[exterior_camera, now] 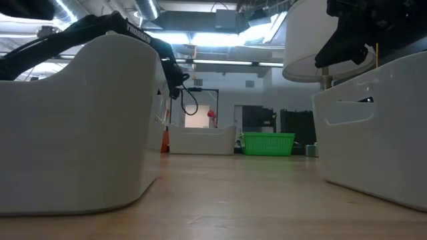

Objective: Stack baskets by color
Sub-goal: Stack the bottom orange bin on the orange bin, then stack the bottom green bin on the green bin

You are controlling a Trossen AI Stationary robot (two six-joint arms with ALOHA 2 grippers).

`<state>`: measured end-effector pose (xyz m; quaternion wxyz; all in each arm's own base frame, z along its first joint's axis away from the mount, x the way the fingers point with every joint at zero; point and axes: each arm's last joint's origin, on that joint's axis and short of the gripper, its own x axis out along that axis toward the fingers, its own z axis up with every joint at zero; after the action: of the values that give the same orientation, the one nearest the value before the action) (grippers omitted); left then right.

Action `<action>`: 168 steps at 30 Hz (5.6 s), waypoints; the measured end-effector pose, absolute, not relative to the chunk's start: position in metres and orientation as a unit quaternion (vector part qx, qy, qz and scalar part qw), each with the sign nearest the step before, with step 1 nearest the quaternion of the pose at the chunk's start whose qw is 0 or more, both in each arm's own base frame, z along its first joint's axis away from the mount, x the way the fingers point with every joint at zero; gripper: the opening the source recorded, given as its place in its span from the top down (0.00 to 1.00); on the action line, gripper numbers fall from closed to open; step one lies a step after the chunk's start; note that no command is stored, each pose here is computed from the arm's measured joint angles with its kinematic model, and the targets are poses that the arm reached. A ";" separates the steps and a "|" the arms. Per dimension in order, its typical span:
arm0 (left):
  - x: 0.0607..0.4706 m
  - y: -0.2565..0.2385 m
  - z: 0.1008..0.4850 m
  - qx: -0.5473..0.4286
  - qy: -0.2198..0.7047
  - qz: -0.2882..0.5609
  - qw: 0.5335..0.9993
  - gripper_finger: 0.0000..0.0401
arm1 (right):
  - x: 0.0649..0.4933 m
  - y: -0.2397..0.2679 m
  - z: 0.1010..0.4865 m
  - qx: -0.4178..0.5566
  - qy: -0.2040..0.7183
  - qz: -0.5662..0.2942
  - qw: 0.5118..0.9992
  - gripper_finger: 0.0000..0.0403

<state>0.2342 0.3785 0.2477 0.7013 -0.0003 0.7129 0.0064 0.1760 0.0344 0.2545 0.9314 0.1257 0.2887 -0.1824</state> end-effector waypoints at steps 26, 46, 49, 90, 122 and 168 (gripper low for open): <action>0.262 0.370 0.215 0.025 0.720 0.031 0.693 1.00 | 0.176 0.035 0.254 0.129 0.290 -0.180 0.931 0.75; 0.274 0.357 0.250 0.032 0.757 0.140 0.637 0.80 | 0.176 0.035 0.254 0.127 0.292 -0.178 0.931 0.75; 0.281 0.345 0.272 0.005 0.739 0.209 0.640 0.80 | 0.176 0.035 0.254 0.127 0.292 -0.178 0.931 0.75; 0.237 0.002 0.184 -0.284 0.608 0.272 0.690 0.80 | 0.186 0.037 0.243 0.150 0.310 -0.197 0.918 0.75; 0.307 -0.011 0.250 -0.175 0.424 0.125 0.880 0.80 | 0.265 0.024 0.235 0.050 0.314 -0.082 0.945 0.75; 0.218 0.008 0.287 -0.059 0.442 0.419 0.791 0.82 | 0.394 0.023 0.153 -0.152 0.514 -0.096 0.839 0.99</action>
<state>0.2176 0.0084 0.2870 0.7910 -0.0588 0.4419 0.4191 0.3944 0.0227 0.1530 0.8389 -0.1519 0.5136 -0.0964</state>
